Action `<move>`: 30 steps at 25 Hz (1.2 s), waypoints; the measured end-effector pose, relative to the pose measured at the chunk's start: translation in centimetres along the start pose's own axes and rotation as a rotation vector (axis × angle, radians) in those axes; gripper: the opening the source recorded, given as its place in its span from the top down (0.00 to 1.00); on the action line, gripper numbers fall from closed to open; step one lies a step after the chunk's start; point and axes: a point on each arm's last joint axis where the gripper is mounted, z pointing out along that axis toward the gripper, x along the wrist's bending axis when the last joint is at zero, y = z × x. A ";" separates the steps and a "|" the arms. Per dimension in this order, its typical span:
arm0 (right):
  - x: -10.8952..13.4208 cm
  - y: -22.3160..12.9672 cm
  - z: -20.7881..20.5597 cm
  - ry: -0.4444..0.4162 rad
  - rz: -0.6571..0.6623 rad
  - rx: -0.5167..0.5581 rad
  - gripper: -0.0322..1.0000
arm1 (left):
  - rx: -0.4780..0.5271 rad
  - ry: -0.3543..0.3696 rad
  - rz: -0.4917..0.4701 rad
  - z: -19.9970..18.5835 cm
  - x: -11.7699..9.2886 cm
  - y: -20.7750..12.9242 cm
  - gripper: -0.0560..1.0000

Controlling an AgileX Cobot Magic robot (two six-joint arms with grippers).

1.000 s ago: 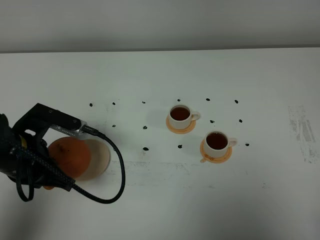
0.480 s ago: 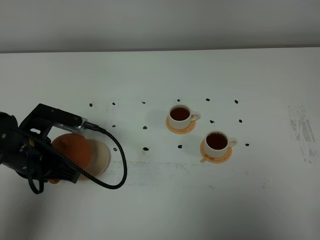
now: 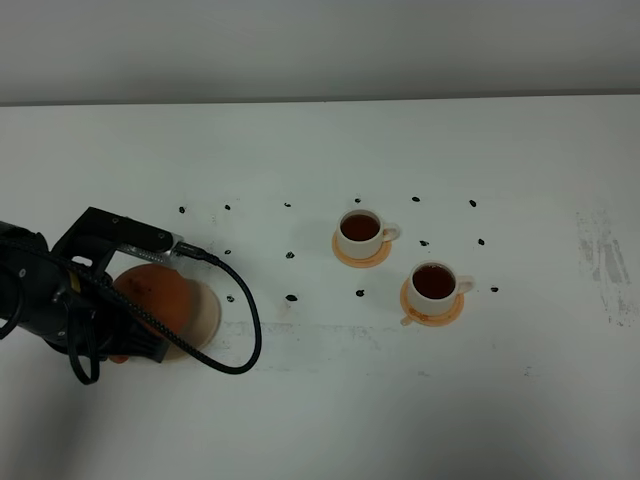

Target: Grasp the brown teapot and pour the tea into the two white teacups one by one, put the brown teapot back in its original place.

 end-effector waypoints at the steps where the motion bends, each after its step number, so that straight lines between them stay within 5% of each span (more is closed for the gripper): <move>1: 0.0 0.0 0.0 0.000 0.000 0.000 0.52 | -0.003 -0.003 -0.006 0.0 -0.1 0.0 0.87; 20: 0.0 0.0 0.0 0.000 0.000 0.000 0.52 | 0.025 -0.020 0.020 1.2 -1.0 0.2 0.86; 30: 0.0 0.0 0.0 0.000 0.000 0.000 0.52 | -0.010 -0.020 0.023 -1.2 -1.1 0.2 0.56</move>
